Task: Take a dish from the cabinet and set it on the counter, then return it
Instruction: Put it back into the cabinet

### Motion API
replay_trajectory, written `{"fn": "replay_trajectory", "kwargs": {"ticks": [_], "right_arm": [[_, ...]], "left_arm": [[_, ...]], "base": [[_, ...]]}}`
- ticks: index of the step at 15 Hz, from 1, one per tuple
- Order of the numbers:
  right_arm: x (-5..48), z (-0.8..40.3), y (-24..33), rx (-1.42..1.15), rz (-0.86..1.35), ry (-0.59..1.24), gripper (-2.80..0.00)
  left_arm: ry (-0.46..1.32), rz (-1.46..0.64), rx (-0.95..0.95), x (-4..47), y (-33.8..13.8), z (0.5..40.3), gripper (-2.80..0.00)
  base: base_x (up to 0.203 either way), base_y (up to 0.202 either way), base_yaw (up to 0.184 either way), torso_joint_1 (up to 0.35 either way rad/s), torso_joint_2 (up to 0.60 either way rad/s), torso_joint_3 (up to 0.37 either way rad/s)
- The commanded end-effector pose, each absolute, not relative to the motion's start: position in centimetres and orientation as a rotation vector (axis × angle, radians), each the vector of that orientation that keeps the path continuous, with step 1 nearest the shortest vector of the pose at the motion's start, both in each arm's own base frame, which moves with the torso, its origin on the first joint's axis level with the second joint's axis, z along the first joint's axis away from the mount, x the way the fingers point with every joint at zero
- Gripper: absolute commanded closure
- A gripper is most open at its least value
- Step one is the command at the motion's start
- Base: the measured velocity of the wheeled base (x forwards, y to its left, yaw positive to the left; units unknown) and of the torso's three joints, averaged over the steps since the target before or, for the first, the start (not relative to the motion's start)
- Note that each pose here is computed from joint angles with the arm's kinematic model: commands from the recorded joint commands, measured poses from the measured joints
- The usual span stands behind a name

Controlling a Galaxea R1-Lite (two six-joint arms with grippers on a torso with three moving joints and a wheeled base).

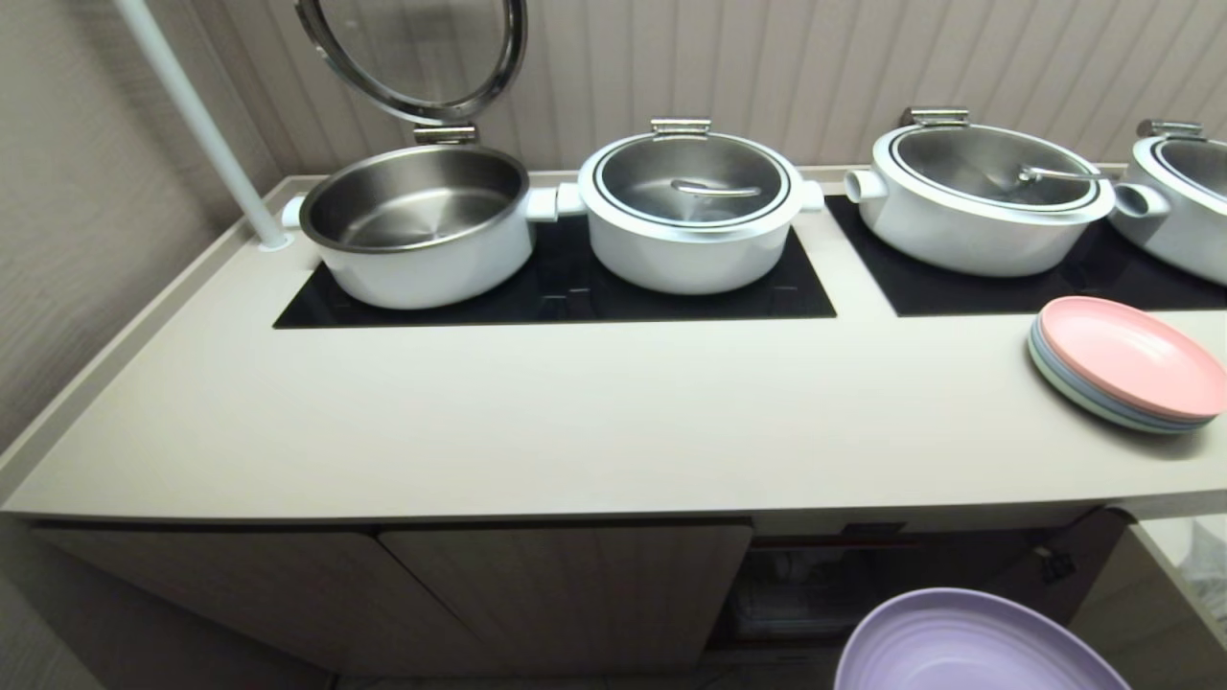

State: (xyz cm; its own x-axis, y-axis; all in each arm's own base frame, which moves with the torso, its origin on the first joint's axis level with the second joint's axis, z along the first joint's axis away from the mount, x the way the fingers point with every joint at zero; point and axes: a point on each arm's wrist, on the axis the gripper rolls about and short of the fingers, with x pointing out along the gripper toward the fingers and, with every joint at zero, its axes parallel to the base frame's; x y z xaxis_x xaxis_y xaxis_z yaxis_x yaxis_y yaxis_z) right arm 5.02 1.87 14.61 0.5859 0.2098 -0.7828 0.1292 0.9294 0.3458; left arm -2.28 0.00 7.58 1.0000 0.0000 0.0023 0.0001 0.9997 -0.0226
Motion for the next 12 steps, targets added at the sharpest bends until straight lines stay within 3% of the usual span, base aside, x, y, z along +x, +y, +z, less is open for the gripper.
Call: {"fn": "replay_trajectory", "kwargs": {"ticks": [1,12], "right_arm": [[4.93,14.53,1.86,0.396,0.054,0.957,0.0],[4.87,14.53,2.02,0.437,0.056,0.968,0.0]], "left_arm": [[-0.003,0.0,-0.023,-2.28,0.0,7.58,0.0],[-0.003,0.0,-0.023,-2.28,0.0,7.58,0.0]], "base": [[0.0,0.0,0.0,0.0,0.0,0.0],[0.0,0.0,0.0,0.0,0.0,0.0]]}}
